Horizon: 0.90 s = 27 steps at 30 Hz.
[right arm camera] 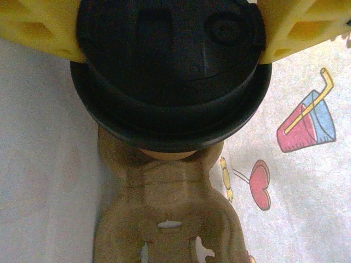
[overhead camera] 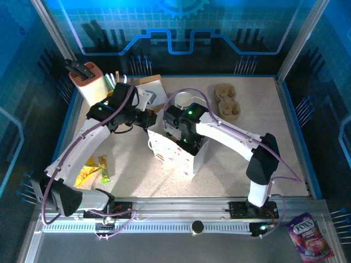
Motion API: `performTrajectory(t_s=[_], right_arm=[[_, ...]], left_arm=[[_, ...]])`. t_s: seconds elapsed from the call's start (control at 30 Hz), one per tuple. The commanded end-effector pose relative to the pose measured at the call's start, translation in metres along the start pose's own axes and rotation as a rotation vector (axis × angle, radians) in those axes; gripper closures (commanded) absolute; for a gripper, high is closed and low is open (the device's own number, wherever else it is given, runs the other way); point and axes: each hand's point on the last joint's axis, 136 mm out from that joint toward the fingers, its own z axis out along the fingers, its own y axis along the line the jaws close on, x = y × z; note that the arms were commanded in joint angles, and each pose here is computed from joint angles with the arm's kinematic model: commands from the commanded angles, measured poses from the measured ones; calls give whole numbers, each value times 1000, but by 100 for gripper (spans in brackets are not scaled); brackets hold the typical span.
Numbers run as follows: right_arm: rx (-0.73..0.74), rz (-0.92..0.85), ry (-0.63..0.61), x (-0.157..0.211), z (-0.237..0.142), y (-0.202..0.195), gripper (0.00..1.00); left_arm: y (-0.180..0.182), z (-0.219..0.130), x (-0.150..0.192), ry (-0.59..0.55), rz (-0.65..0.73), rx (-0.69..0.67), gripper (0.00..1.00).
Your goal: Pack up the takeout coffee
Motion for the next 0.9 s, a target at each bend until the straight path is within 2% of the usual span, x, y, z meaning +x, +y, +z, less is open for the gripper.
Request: performTrajectory(t_s=[0.0,0.87], right_arm=[[1,-8,14,2,2,-1,60],[-1,-8,18,2,3,-2,60]], left_arm=[[-4,1,5,8,18,22,100],[-4,1,5,6,18,21,100]])
